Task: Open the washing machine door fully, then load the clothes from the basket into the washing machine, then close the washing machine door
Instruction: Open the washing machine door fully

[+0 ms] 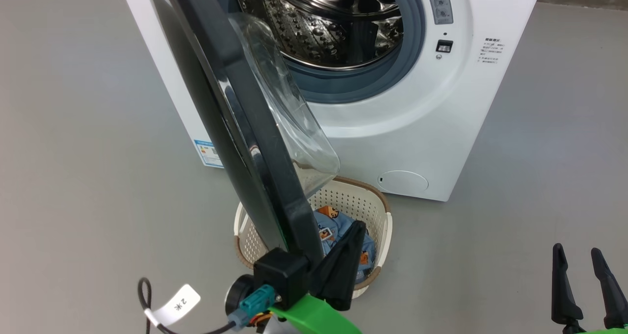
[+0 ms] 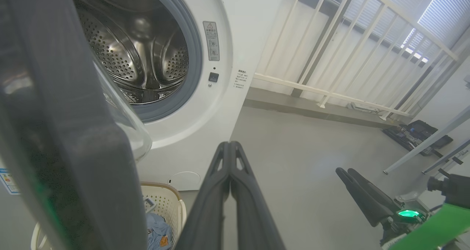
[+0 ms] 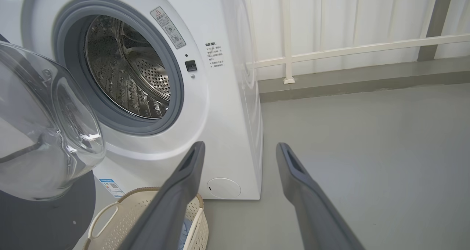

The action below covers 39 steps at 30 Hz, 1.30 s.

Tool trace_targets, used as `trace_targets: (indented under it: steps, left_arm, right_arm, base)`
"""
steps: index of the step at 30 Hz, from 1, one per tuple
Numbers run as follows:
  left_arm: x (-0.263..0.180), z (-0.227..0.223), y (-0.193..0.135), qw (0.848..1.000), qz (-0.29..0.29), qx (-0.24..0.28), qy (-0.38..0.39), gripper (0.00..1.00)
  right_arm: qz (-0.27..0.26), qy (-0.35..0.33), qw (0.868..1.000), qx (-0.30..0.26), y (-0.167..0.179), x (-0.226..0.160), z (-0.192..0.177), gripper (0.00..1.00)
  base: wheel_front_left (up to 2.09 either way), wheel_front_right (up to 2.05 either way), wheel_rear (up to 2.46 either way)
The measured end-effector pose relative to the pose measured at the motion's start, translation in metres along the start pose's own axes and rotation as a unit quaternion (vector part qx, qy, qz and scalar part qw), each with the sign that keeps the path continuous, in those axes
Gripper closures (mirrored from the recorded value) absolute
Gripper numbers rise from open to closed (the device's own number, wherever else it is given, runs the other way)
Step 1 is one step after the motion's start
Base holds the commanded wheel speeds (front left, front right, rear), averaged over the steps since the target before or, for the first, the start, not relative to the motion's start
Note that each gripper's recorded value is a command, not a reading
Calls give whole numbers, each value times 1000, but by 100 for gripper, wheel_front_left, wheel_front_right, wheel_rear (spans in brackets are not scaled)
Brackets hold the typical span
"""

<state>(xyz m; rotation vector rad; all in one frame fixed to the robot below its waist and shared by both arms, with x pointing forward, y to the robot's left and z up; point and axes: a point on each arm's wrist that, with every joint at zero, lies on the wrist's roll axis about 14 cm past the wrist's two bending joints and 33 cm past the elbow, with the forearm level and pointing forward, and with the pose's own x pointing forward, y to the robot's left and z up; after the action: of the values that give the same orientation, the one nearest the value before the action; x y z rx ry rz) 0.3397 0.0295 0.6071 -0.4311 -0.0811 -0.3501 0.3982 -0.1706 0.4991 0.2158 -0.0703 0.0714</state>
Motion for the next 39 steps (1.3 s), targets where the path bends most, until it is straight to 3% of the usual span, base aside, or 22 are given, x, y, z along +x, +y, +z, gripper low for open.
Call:
trace_targets:
  steps: [13, 39]
  left_arm:
    - [1, -18, 24, 999, 37, -9, 21, 100]
    - [-3, -11, 54, 996, 88, 2, 4, 100]
  right_arm:
    - [4, 9, 1000, 2, 2, 3, -7, 0]
    - [34, 21, 999, 10, 24, 20, -20, 0]
  base:
    - [0, 0, 0]
    - [0, 0, 0]
